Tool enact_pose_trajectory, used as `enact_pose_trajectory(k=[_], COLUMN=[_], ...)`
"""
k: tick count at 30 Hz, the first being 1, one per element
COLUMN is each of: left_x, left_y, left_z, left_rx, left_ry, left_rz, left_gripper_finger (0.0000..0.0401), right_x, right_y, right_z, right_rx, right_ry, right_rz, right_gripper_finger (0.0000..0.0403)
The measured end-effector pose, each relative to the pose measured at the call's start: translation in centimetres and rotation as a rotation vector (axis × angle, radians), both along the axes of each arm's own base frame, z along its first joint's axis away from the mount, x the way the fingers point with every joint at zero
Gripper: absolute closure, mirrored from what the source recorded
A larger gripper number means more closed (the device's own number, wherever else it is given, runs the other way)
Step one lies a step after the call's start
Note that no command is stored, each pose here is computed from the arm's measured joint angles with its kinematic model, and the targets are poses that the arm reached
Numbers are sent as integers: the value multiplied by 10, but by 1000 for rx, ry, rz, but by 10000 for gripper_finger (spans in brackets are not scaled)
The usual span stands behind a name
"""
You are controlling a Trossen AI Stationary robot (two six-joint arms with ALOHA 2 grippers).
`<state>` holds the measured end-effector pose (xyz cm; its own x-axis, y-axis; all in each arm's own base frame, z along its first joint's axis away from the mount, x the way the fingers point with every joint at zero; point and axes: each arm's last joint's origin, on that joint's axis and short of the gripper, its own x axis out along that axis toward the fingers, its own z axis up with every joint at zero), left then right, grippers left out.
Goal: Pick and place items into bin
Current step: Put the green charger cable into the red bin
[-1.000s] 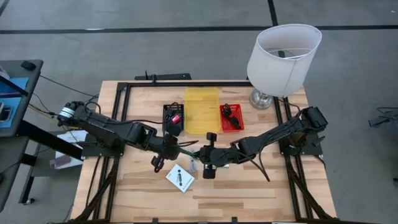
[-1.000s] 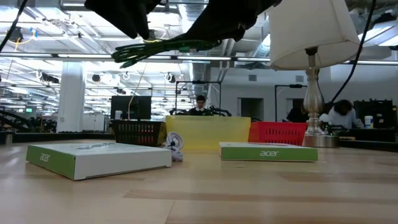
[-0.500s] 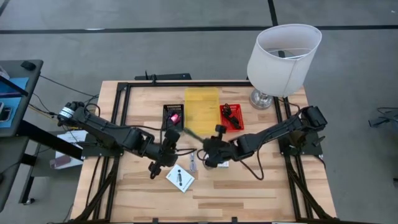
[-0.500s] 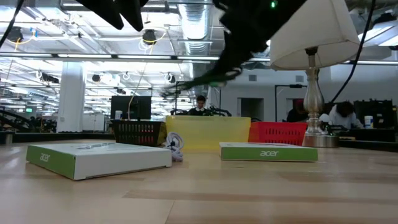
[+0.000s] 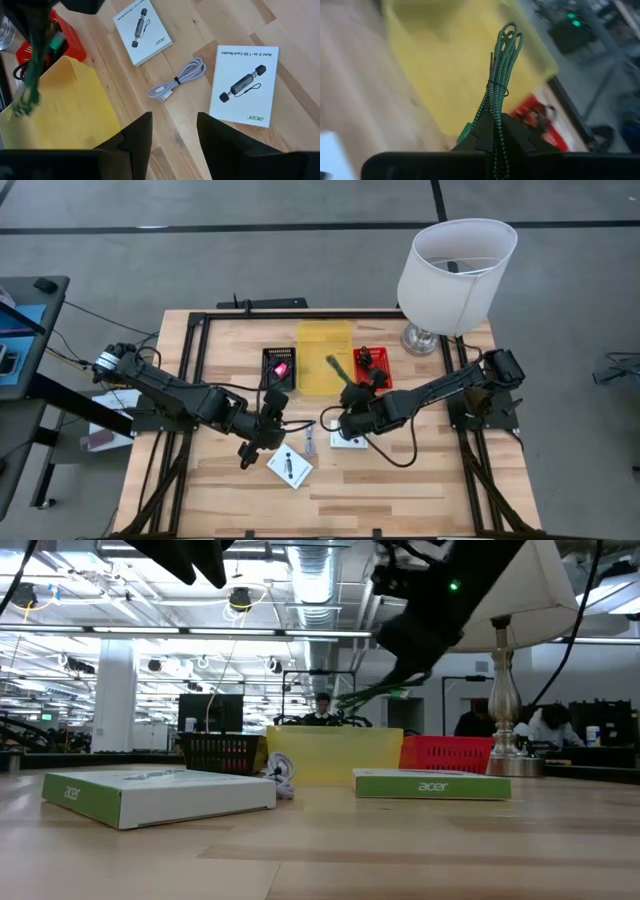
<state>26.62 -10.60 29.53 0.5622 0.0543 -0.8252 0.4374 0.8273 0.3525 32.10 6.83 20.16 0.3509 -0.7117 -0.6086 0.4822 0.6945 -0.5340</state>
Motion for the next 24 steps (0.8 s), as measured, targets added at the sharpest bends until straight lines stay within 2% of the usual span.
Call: enact_pose_trajectory(k=[10, 24], left_x=[0, 0], left_y=[0, 0], left_z=[0, 0], left_rx=[0, -5], left_ry=[0, 0], left_rz=[1, 8], left_gripper_finger=[253, 253], right_x=[-29, -33], right_y=[-6, -7], right_z=[-1, -1], right_rx=[-36, -22], right_ry=[76, 103], right_rz=[-200, -219], right_gripper_finger=[393, 389])
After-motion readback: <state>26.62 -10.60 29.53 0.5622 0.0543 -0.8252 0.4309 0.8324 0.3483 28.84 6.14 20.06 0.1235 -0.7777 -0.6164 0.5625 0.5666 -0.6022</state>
